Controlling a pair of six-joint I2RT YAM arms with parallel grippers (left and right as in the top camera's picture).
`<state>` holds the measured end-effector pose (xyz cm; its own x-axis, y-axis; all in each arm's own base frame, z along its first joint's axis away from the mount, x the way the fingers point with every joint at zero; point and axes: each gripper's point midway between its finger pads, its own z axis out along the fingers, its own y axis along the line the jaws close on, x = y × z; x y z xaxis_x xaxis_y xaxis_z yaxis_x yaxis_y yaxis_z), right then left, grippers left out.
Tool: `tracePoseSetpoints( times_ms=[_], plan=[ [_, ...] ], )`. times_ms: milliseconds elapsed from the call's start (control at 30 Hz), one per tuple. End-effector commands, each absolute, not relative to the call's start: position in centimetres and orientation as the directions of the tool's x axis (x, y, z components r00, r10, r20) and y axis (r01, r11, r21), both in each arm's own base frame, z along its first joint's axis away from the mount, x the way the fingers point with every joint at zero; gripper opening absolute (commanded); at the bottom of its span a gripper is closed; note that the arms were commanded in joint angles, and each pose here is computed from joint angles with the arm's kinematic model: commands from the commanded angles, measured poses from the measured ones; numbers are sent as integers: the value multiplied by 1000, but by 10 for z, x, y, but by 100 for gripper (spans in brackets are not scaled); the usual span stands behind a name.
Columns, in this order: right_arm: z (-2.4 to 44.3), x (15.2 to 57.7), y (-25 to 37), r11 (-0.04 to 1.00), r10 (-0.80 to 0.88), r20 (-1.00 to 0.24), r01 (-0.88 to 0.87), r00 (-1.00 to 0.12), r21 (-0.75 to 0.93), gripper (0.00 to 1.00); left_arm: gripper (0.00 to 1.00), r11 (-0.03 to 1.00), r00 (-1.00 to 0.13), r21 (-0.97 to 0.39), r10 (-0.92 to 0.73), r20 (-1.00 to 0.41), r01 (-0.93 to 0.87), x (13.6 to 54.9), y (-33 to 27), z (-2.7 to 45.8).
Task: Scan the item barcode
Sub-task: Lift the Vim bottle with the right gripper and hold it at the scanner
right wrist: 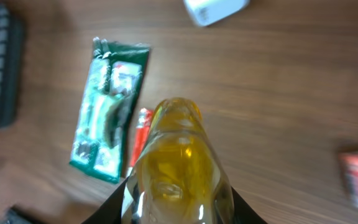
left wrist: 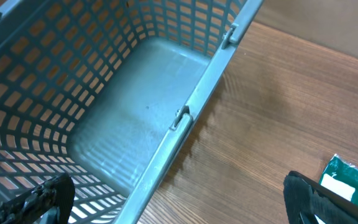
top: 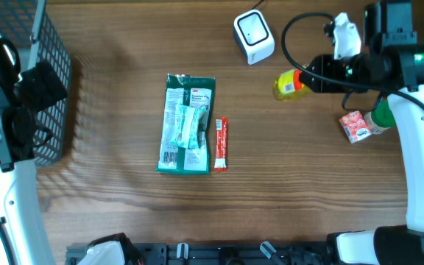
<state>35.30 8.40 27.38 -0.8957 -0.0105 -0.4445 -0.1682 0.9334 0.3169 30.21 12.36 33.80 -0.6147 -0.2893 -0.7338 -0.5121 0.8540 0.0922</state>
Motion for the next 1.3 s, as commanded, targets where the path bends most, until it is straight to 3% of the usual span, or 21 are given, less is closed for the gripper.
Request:
tracePoseSetpoints(
  times_ms=[0,267,400,533,733,1267],
  plan=[
    [309,378,69,986,7,-550,-86,-835,144,12,100,856,-614,97,-280,-738,-508,302,124,340],
    [265,453,95,947,-256,-582,-80,-772,-310,12,100,856,-614,97,-280,-738,-508,302,124,340],
    [247,495,130,833,-434,-578,-65,-691,-549,12,100,856,-614,97,-280,-738,-508,302,124,340],
    [250,526,159,656,-592,-529,17,-608,-754,12,100,856,-614,97,-280,-738,-508,302,124,340],
    [220,555,197,620,-637,-551,66,-540,-782,13,100,856,-614,97,-280,-738,-508,302,124,340],
    [158,572,203,506,-696,-434,38,-573,-861,15,100,856,-614,97,-280,-738,-508,302,124,340]
  ],
)
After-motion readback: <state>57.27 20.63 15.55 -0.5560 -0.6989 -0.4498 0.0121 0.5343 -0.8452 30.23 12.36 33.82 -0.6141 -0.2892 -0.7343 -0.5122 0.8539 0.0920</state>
